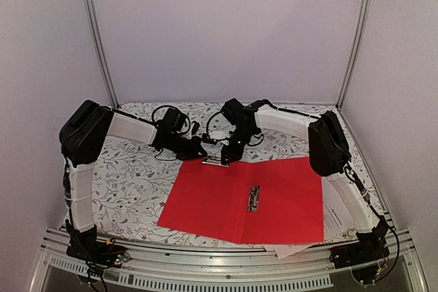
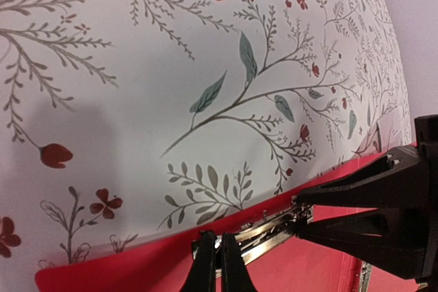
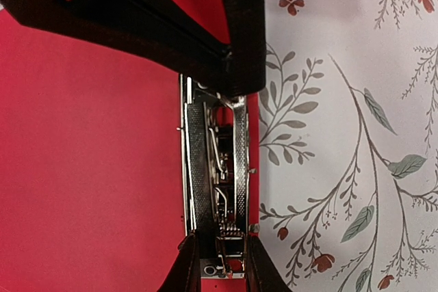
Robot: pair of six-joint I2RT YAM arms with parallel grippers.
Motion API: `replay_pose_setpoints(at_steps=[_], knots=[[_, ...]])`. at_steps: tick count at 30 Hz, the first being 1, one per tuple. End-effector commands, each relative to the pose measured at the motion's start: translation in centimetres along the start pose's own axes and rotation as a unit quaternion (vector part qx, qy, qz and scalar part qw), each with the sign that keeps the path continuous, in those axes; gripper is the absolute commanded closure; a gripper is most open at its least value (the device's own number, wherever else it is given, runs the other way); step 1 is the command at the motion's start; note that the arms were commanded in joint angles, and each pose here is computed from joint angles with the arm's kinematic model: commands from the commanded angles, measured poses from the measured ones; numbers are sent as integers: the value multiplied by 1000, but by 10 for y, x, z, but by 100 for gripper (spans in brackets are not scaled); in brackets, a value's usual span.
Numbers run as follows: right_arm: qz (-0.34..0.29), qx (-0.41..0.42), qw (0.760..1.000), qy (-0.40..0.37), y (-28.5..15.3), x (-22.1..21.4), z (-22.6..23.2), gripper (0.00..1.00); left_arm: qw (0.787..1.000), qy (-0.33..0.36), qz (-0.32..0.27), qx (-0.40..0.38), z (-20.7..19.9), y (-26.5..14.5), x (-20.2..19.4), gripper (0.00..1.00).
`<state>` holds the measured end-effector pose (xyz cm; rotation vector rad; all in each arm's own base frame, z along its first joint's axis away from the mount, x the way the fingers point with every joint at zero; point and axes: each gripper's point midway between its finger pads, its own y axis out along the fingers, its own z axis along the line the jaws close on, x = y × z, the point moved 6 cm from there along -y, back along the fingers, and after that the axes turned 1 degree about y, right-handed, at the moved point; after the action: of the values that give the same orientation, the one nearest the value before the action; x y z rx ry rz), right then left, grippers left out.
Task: Put the files into the folder
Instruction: Open the spring clip on the folder at the center of the board.
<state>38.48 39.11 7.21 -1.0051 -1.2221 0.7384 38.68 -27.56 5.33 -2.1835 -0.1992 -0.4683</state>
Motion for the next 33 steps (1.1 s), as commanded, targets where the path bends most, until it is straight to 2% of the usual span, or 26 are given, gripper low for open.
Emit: replay_pose_setpoints(at_steps=[1,19,26,33], knots=[[96,-12,995,16,35,-43,-1,92,981,-40,137,131,58,15,-76,100],[100,-13,995,16,35,-44,-1,92,972,-85,196,100,87,22,-96,100],[102,-22,994,21,35,-44,-3,93,973,-68,199,100,85,19,-97,100],[114,-45,991,47,36,-47,-8,100,972,-52,204,106,79,14,-101,100]])
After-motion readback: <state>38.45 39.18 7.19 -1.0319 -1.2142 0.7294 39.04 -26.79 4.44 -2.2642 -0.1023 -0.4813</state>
